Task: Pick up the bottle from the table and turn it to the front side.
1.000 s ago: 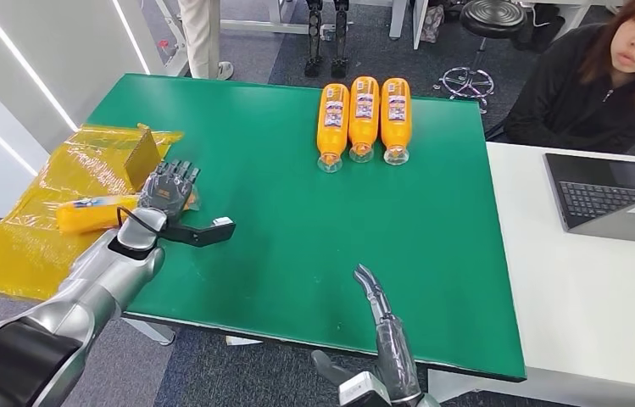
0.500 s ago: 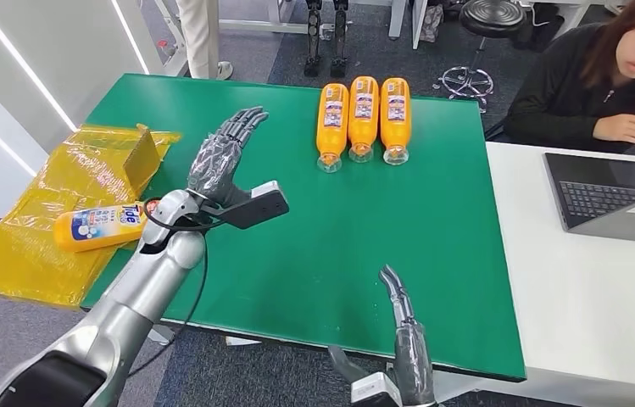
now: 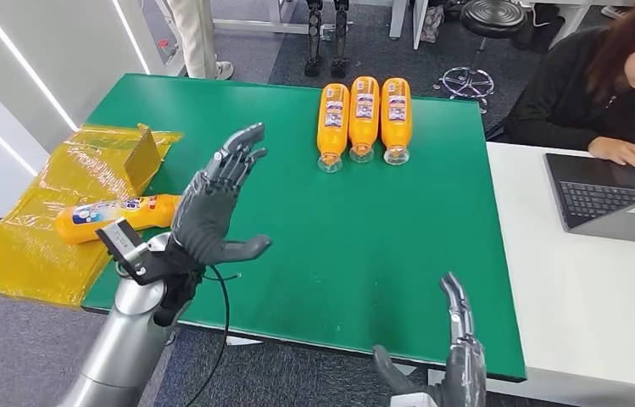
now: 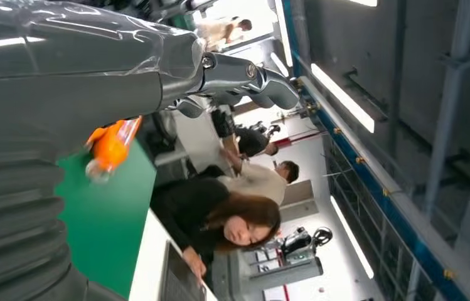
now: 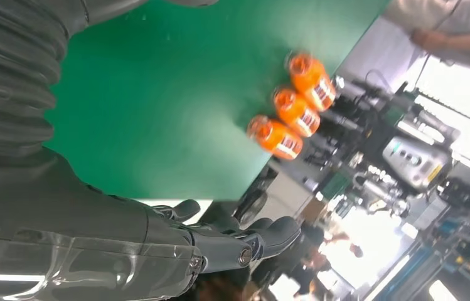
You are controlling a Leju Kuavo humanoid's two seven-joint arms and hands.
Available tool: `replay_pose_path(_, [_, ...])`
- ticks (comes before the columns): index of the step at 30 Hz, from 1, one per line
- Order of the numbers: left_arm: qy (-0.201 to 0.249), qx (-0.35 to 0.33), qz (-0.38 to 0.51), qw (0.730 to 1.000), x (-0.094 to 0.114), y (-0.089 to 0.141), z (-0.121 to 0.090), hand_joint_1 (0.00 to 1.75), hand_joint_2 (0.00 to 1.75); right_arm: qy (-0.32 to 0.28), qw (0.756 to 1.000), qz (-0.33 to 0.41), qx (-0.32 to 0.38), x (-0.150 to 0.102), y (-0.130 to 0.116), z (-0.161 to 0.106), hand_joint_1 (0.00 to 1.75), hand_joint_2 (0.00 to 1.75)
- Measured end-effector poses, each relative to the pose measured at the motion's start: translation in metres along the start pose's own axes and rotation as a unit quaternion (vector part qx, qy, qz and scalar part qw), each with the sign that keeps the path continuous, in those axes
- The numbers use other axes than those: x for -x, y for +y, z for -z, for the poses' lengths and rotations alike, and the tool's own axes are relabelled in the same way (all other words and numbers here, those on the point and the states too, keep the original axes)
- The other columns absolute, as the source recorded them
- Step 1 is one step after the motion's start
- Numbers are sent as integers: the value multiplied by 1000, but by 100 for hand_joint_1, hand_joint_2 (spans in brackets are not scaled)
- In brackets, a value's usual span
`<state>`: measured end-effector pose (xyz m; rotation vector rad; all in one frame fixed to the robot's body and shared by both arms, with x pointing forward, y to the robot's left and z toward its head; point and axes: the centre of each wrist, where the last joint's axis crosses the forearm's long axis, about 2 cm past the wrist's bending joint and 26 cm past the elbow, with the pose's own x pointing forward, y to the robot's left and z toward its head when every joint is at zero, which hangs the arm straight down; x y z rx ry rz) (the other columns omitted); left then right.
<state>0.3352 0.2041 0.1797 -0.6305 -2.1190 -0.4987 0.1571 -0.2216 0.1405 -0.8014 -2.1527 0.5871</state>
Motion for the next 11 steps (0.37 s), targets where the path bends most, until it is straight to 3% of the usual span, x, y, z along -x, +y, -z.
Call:
replay_pose_path(7, [29, -42, -137, 989, 25, -62, -43, 0, 175, 27, 999, -2, 44, -4, -42, -14, 0, 175])
replay_pose_path(11, [34, -68, -169, 983, 31, -79, -59, 0, 175, 23, 997, 8, 70, -4, -57, -13, 0, 175])
